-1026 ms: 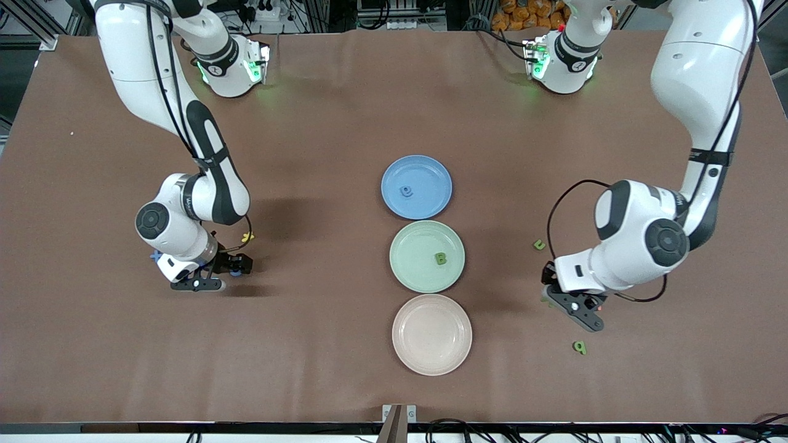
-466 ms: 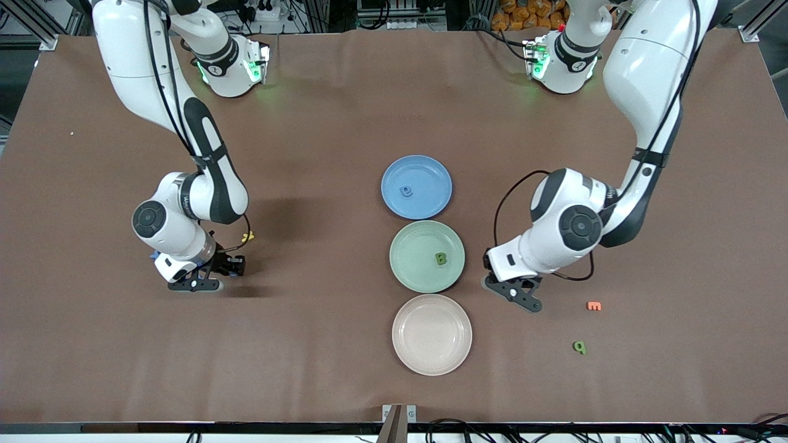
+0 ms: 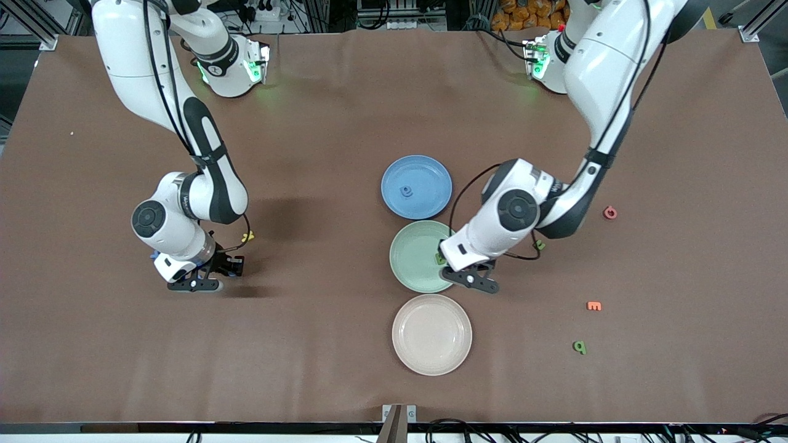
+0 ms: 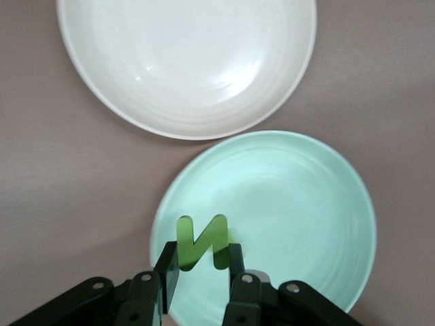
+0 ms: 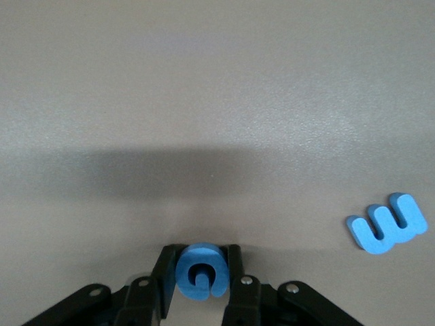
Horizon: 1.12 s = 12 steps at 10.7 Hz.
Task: Sort letters by color into matching plates
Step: 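Release the green N on the green plate while the right gripper carries the G, then place the blue G on the blue plate while the left gripper reaches green b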
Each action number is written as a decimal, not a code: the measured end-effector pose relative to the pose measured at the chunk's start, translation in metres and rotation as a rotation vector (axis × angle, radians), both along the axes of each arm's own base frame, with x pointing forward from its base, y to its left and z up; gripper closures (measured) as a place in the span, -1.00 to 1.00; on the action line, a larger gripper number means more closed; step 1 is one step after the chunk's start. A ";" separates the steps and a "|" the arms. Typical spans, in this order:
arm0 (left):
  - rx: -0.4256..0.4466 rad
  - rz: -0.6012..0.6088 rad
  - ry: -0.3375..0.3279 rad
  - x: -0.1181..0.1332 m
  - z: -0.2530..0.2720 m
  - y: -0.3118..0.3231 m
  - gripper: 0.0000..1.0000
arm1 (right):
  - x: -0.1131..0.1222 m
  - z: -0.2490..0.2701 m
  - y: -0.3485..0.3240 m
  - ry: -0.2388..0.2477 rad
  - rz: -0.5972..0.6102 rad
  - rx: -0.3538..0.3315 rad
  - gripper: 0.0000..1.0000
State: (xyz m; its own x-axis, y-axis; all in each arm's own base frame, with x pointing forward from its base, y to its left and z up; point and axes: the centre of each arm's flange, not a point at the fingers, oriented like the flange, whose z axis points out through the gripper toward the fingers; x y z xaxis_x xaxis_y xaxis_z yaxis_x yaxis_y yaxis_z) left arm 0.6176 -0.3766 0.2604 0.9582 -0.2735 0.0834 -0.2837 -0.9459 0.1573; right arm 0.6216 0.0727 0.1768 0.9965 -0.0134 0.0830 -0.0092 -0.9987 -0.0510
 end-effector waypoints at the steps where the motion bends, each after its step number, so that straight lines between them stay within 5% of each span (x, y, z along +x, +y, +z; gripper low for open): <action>1: 0.007 0.017 -0.008 -0.007 -0.006 -0.014 0.33 | 0.000 0.001 0.003 0.000 0.004 0.003 0.30; 4: 0.056 0.063 -0.027 -0.018 -0.026 -0.037 0.26 | 0.000 0.022 0.013 0.029 0.006 0.037 0.30; 9: 0.064 0.095 -0.074 0.013 0.005 -0.006 -0.98 | -0.006 0.073 0.093 0.091 -0.113 0.091 0.30; 12: 0.118 -0.025 -0.079 0.047 0.042 0.071 -1.00 | -0.027 0.082 0.175 0.134 -0.133 0.090 0.30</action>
